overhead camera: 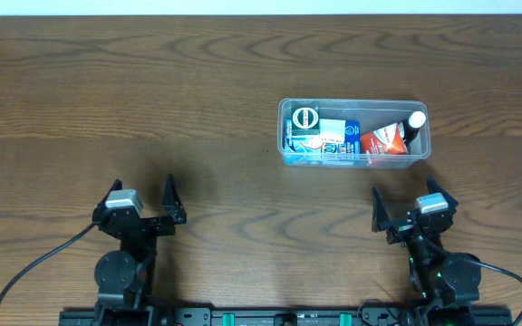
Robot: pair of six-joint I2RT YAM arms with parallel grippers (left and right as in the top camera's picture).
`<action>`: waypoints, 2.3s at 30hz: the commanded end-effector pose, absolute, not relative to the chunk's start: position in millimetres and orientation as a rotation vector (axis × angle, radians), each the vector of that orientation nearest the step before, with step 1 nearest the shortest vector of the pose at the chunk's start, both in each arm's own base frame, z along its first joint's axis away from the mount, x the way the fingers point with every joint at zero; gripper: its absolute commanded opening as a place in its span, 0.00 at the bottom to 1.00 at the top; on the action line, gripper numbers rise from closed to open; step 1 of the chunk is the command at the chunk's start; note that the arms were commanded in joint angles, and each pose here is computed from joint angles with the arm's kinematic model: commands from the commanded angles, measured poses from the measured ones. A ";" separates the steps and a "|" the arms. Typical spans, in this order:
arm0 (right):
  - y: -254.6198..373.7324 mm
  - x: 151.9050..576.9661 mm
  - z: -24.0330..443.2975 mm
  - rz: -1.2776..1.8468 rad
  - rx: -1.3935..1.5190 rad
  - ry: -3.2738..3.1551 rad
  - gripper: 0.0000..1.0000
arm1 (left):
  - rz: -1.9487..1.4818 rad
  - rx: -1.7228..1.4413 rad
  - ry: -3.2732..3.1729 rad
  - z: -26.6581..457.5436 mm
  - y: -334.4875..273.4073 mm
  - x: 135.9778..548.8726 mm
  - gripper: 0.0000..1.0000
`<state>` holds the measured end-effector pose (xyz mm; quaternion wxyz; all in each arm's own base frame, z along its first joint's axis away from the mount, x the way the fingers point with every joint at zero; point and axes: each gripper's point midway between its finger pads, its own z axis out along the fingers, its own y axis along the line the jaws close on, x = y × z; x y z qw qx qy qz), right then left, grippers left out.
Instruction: Pack container
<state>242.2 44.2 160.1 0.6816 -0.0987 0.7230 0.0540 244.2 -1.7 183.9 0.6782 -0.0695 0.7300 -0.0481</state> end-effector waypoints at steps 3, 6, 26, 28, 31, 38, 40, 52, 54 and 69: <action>42.1 242.5 159.5 0.100 -0.226 1.619 0.99 | -0.089 -0.103 1.625 176.3 -4.7 243.6 0.98; 42.1 242.5 159.5 0.100 -0.226 1.619 0.99 | -0.071 -0.085 1.620 174.5 -4.6 243.2 0.98; 42.1 242.5 159.5 0.100 -0.226 1.619 0.99 | -0.086 -0.070 1.719 138.1 -3.3 244.1 0.98; 42.1 242.5 159.3 0.100 -0.226 1.620 0.99 | -0.086 -0.070 1.719 138.1 -3.3 244.1 0.98; 42.1 242.5 159.3 0.100 -0.226 1.620 0.99 | -0.086 -0.070 1.719 138.1 -3.3 244.1 0.98; 42.1 242.5 159.3 0.100 -0.226 1.620 0.99 | -0.086 -0.070 1.719 138.1 -3.3 244.1 0.98; 42.1 242.5 159.5 0.100 -0.226 1.619 0.99 | -0.086 -0.070 1.719 138.1 -3.3 244.1 0.98; 42.1 242.5 159.5 0.100 -0.226 1.619 0.99 | -0.086 -0.070 1.719 138.1 -3.4 244.1 0.98; 42.1 242.5 159.5 0.100 -0.226 1.619 0.99 | -0.086 -0.070 1.719 138.1 -3.3 244.1 0.98; 42.1 242.5 159.3 0.100 -0.226 1.620 0.99 | -0.086 -0.070 1.719 138.1 -3.4 244.1 0.98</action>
